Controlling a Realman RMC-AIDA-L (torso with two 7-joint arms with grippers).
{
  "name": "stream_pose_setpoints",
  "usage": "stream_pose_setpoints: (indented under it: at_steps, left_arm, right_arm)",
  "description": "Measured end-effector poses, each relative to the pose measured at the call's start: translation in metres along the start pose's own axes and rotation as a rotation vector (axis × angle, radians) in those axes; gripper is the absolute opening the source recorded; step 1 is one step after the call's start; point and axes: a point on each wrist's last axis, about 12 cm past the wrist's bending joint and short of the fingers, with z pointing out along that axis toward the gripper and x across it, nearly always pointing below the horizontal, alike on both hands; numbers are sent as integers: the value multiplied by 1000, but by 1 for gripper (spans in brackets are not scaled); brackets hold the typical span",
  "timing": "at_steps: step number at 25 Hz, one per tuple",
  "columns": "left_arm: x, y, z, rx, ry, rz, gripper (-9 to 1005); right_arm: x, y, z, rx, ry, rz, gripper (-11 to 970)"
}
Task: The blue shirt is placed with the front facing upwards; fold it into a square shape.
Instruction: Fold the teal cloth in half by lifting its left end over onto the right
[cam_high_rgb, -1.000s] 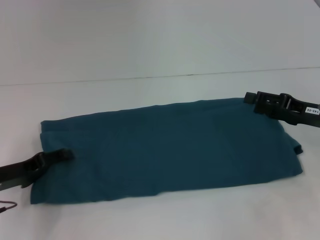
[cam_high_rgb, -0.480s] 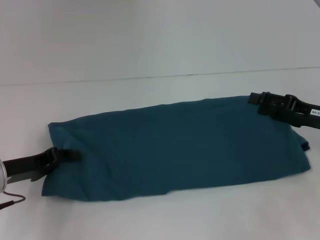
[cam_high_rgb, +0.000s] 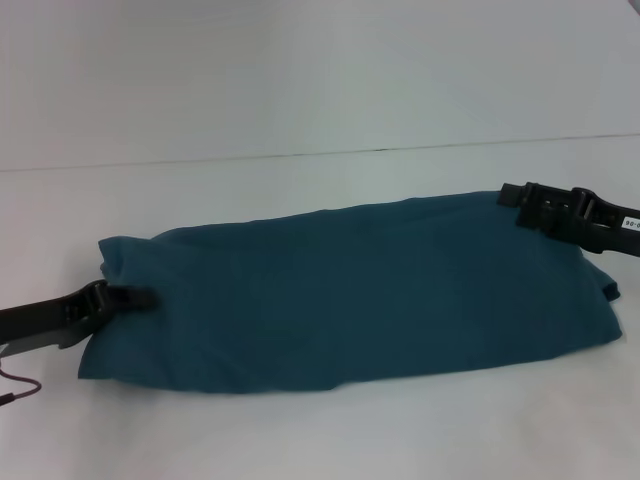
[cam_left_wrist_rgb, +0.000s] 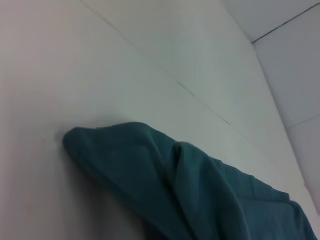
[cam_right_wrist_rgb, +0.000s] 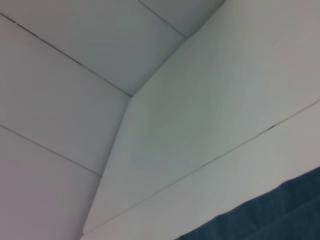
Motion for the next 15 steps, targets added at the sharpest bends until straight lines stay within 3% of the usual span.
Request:
stream_pose_setpoints:
  at_steps: [6,15]
  left_arm:
    - [-10,6,-27,5,-63,-8,149]
    - [-23,34,-80,-95,-155,-38,135]
  right_arm:
    - [0,1,0,-7,4,0,703]
    - [4,-1,-1,-7,5,8,703]
